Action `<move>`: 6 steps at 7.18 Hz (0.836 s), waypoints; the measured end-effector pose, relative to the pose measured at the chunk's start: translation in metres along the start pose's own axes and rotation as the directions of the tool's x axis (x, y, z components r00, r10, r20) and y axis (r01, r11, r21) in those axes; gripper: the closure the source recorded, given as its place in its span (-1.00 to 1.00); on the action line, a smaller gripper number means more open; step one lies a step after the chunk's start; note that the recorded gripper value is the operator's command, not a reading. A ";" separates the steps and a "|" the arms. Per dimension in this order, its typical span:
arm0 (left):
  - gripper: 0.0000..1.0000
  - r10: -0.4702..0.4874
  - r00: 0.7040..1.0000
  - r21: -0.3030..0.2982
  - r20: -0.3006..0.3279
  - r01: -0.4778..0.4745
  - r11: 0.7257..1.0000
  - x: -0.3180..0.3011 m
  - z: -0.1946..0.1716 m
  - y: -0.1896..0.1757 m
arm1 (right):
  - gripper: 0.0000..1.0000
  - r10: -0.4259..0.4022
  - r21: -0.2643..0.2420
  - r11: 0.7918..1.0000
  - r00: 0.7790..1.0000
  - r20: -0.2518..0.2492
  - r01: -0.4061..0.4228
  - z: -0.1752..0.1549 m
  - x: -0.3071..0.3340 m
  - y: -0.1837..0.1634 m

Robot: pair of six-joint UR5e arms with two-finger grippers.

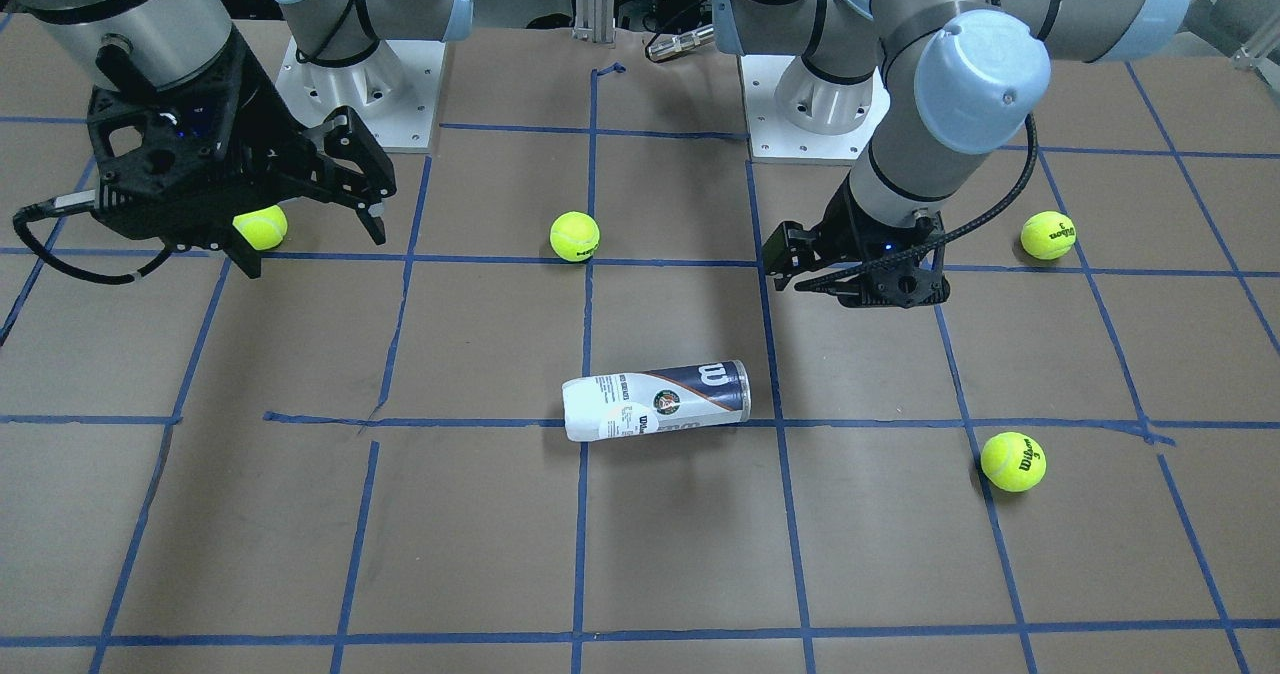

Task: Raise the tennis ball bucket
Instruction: 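Withdraw the right gripper while the left gripper moves toward the lying can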

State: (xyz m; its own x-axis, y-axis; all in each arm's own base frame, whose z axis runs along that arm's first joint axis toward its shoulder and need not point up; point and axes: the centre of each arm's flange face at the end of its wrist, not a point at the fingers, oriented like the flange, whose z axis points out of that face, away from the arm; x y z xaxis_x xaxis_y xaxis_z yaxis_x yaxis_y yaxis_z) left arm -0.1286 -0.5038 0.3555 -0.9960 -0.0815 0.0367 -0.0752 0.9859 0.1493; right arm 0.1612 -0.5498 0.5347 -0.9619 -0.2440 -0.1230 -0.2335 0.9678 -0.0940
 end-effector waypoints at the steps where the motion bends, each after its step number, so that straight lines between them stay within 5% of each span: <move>1: -1.00 0.001 0.999 -0.042 -0.041 -0.002 0.999 0.004 0.019 -0.010 | -1.00 0.025 -0.007 1.000 0.999 -0.031 -0.025 -0.002 -0.001 0.010; 4: -1.00 0.084 0.981 -0.015 -0.174 -0.088 0.996 0.016 0.068 -0.053 | -1.00 0.205 0.019 0.979 0.972 -0.114 -0.204 0.014 0.001 0.043; 6: -1.00 0.102 0.949 -0.014 -0.297 -0.111 0.994 0.019 0.107 -0.080 | -1.00 0.228 0.035 0.974 0.965 -0.129 -0.226 0.018 0.001 0.051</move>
State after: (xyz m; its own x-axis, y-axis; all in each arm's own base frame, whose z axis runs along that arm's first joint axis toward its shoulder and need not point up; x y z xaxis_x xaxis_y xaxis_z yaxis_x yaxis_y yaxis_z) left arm -0.1464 -0.5682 0.2389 -0.9389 -0.0199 0.3437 0.0368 0.9868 0.1577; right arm 0.1508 -0.5015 0.5115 -0.9999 -0.0067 -0.0130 -0.0054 0.9951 -0.0983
